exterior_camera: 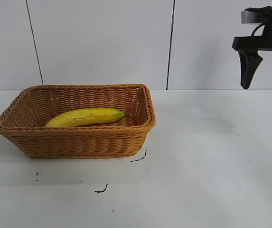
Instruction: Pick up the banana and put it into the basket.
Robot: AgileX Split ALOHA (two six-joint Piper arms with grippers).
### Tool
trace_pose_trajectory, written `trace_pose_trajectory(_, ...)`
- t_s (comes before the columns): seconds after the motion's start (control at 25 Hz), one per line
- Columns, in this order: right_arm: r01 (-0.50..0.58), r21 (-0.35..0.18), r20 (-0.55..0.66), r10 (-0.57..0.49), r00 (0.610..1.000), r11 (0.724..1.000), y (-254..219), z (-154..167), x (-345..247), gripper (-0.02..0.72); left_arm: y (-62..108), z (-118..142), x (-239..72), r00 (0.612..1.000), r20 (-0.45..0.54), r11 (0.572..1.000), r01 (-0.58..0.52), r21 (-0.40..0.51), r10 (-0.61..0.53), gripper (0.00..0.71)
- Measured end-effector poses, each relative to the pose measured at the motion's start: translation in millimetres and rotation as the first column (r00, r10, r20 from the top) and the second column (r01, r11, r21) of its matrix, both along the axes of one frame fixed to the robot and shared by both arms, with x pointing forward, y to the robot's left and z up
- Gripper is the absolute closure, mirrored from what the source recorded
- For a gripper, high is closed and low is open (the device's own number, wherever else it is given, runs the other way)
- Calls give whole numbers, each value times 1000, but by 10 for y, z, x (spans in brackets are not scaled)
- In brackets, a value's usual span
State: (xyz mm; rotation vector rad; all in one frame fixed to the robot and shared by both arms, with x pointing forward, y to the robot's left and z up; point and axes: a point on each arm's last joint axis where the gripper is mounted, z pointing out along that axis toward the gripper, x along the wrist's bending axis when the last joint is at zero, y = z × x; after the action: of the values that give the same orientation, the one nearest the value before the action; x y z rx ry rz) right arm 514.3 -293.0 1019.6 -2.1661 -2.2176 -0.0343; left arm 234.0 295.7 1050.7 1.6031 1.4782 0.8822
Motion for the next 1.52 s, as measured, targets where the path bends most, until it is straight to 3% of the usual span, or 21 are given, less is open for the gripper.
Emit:
trace_pose_trajectory(0.16, -3, 3, 25, 3, 1000, 1000, -1, 52, -619, 110, 0, 0, 0, 1000, 0, 1000, 0, 0, 0, 20)
trace_pose_trajectory(0.28, -5, 3, 127, 4, 992, 1000, -3, 73, -990, 110, 0, 0, 0, 1000, 0, 1000, 0, 0, 0, 20)
trace_pose_trajectory(0.52, -3, 4, 388, 1, 921, 1000, -7, 46, -1632, 110, 0, 0, 0, 1000, 0, 1000, 0, 0, 0, 20)
trace_pose_trajectory(0.64, -3, 3, 526, 1, 850, 1000, -9, 118, -1913, 110, 0, 0, 0, 1000, 0, 1000, 0, 0, 0, 20)
trace_pose_trajectory(0.8, -3, 3, 696, 0, 718, 1000, -12, 260, -2204, 110, 0, 0, 0, 1000, 0, 1000, 0, 0, 0, 20)
trace_pose_trajectory(1.2, -4, 3, 905, -1, 425, 1000, -15, 349, -2759, 110, 0, 0, 0, 1000, 0, 1000, 0, 0, 0, 20)
trace_pose_trajectory(1.52, -7, 5, 913, -2, 408, 1000, -14, 348, -2790, 110, 0, 0, 0, 1000, 0, 1000, 0, 0, 0, 20)
